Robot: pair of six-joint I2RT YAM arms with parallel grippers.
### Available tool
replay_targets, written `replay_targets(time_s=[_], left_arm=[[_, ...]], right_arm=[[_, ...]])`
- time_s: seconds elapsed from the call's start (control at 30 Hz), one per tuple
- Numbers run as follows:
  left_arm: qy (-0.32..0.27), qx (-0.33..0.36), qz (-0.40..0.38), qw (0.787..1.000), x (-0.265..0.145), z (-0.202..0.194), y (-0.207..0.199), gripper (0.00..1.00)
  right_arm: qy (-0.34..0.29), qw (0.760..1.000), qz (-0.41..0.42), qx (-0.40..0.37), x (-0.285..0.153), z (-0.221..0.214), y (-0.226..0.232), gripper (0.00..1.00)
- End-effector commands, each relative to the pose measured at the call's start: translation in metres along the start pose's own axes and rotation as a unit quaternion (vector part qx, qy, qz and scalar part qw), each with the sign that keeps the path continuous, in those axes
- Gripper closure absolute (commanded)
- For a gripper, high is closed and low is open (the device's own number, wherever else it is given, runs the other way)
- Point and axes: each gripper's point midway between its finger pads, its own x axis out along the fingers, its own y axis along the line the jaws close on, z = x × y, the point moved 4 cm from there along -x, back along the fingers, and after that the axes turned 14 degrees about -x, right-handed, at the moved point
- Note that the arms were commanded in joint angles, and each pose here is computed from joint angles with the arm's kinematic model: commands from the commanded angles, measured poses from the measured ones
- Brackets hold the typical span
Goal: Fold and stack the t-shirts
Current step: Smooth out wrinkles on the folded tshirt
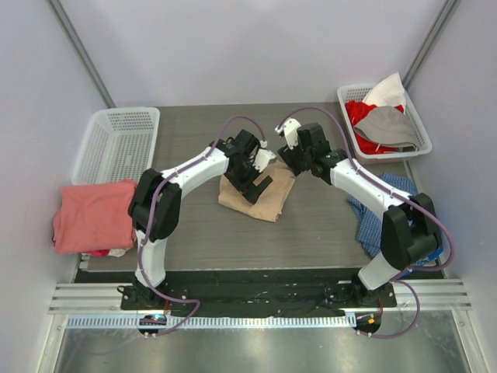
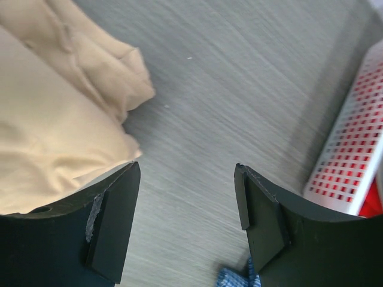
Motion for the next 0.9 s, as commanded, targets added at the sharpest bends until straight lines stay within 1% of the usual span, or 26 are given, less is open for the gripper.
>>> replay_targets(time_s=[0.0,0.13,0.2,0.23,0.33,0.37,0.4,0.5,0.6,0.67,0.7,0.77,0.87], left_arm=[[-0.023,-0.073,-0.059,0.995,-0.018,0.016,-0.027,0.0],[-0.038,-0.095,-0.096,0.99,-0.022,0.033,-0.041,0.0],[-0.058,-0.094,-0.089,0.99,-0.028,0.042,-0.042,0.0],[-0.077,-0.089,-0.081,0.99,-0.032,0.048,-0.04,0.0],[-0.12,-0.071,-0.051,0.989,-0.042,0.063,-0.032,0.0],[-0.125,-0.07,-0.046,0.989,-0.044,0.066,-0.031,0.0],[-0.122,-0.057,-0.042,0.99,-0.04,0.067,-0.028,0.01],[-0.122,-0.047,-0.039,0.991,-0.035,0.075,-0.025,0.0],[-0.13,-0.033,-0.029,0.991,-0.023,0.082,-0.019,0.0],[-0.146,-0.019,-0.009,0.989,-0.018,0.09,-0.012,0.0],[-0.152,-0.018,-0.002,0.988,-0.018,0.096,-0.01,0.0],[-0.143,-0.024,-0.002,0.989,-0.007,0.098,-0.004,0.0],[-0.14,-0.033,-0.011,0.99,-0.007,0.101,-0.003,0.0]], right_arm=[[-0.052,0.998,0.027,0.038,-0.025,0.018,0.002,0.28],[-0.063,0.996,0.039,0.043,-0.035,0.014,0.008,0.29],[-0.07,0.996,0.042,0.046,-0.039,0.015,0.009,0.28],[-0.074,0.995,0.041,0.048,-0.043,0.015,0.008,0.28],[-0.07,0.996,0.041,0.046,-0.043,0.011,0.01,0.28],[-0.067,0.996,0.043,0.045,-0.043,0.009,0.012,0.28],[-0.066,0.996,0.043,0.047,-0.043,0.008,0.012,0.29],[-0.062,0.996,0.047,0.045,-0.043,0.004,0.016,0.29],[-0.063,0.996,0.044,0.043,-0.047,0.002,0.015,0.29],[-0.061,0.996,0.04,0.042,-0.048,0.0,0.015,0.29],[-0.059,0.997,0.039,0.041,-0.048,-0.001,0.015,0.29],[-0.058,0.997,0.038,0.04,-0.048,-0.002,0.015,0.29],[-0.055,0.997,0.035,0.038,-0.048,-0.005,0.015,0.29]])
